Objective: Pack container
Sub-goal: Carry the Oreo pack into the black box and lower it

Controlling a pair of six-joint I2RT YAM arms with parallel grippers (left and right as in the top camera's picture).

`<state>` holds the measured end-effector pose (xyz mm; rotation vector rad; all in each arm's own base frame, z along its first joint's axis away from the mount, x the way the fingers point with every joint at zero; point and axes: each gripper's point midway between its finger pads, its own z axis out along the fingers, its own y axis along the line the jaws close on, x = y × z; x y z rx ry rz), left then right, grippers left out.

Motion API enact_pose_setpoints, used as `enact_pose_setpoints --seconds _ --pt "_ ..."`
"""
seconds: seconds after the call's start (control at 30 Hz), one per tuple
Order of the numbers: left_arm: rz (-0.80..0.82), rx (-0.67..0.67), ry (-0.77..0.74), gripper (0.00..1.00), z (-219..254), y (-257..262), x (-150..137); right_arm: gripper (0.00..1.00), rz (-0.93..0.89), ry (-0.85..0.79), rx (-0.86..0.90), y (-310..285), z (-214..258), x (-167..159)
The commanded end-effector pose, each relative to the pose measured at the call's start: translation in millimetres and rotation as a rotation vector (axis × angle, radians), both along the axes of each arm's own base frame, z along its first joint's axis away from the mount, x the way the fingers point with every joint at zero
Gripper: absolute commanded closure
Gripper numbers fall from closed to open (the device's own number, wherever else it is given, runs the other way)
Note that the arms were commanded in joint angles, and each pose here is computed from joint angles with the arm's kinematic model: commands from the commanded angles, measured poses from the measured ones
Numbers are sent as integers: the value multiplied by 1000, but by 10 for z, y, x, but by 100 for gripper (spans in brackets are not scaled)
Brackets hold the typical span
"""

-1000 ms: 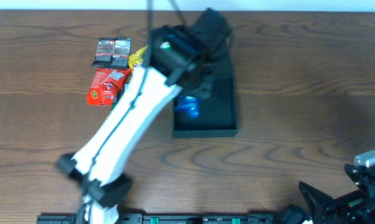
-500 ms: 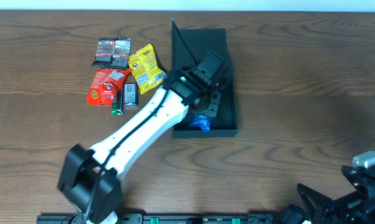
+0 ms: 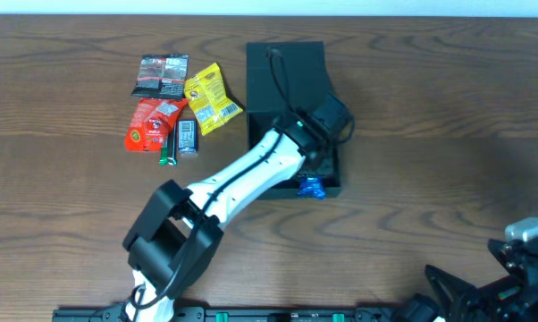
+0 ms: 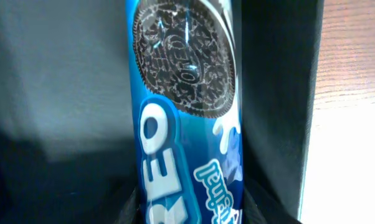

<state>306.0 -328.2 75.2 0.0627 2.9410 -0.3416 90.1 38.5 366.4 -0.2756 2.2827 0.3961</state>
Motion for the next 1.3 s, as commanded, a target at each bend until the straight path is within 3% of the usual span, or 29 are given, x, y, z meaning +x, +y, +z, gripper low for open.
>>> enact_pose_setpoints --seconds 0.0,0.27,0.37,0.43,0.47,0.5,0.67,0.8,0.93,0.97,1.03,1.27 --pt "46 16 -8 86 -108 -16 45 1 -16 5 7 -17 -12 -7" --pt "40 -12 -60 87 -90 -101 161 1 -8 12 10 0 -20 -16" --pt "43 -11 -68 82 -87 -101 180 1 -8 13 9 0 -23 -15" --pt "41 -19 -75 72 -79 -124 188 1 -8 16 6 2 -37 -12" --pt "38 -22 -77 41 -76 -139 186 1 -8 21 2 6 -55 -9" --pt "35 -25 -75 33 -75 -147 180 1 -8 25 -1 9 -69 -6" --pt "-44 -54 -59 29 -39 -224 126 1 -9 38 -13 17 -115 2" --pt "-69 -55 -63 33 90 -233 120 1 -8 39 -13 18 -117 2" --pt "-62 12 -141 46 269 -36 251 1 4 46 -6 40 -121 -13" --pt "-38 50 -162 55 301 84 307 1 9 49 -3 49 -122 -20" --pt "-13 110 -179 94 312 299 405 1 11 50 -1 54 -123 -23" --pt "-69 183 -136 94 -31 556 374 1 11 50 -2 53 -123 -23"
